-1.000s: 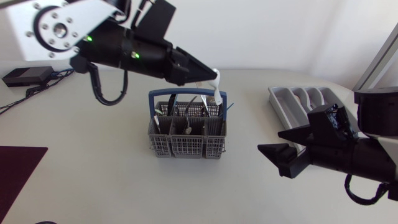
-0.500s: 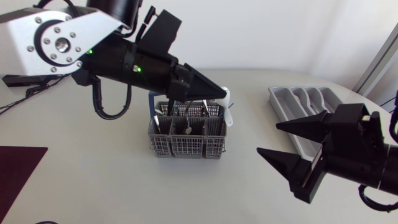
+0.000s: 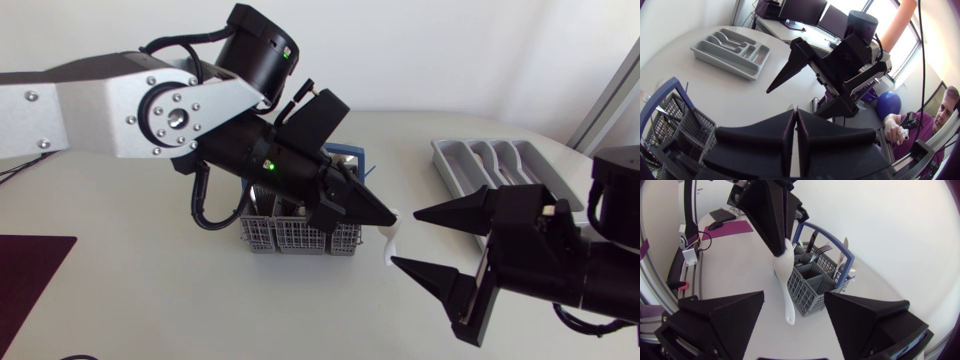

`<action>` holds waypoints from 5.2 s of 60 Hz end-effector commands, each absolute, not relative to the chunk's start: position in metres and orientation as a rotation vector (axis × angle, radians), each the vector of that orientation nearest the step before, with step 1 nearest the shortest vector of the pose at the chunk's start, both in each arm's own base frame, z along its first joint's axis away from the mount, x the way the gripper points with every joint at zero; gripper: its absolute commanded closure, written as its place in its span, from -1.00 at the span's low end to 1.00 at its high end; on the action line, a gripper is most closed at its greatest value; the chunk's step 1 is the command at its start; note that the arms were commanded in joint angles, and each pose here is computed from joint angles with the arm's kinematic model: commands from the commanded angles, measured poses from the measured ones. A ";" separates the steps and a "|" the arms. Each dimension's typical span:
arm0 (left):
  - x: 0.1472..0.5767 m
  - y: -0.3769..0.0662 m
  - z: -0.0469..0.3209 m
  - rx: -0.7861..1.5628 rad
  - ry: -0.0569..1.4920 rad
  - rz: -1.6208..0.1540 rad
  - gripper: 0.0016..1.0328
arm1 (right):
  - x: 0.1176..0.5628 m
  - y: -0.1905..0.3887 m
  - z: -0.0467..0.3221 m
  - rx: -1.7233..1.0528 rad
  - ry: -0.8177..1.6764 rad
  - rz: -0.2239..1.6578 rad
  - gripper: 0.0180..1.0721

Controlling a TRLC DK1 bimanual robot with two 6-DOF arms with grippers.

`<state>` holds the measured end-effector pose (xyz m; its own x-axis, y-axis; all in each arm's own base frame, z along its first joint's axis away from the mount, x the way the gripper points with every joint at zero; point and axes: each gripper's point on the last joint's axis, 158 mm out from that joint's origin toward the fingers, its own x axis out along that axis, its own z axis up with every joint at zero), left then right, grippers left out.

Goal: Sort the cutlery from the basket into the organizer compartments.

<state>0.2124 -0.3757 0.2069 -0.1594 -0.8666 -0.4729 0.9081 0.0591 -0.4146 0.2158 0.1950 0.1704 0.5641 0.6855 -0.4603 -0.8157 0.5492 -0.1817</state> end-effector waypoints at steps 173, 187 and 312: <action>0.302 -0.271 0.166 0.435 0.711 -1.021 -0.46 | 0.349 -0.205 0.037 -0.936 0.602 0.145 0.88; 0.299 -0.266 0.164 0.439 0.712 -1.017 -0.46 | 0.353 -0.228 0.016 -1.034 0.655 0.122 0.83; 0.294 -0.210 0.135 0.503 0.692 -0.928 -0.47 | 0.316 0.209 0.129 -0.150 0.978 0.695 -0.54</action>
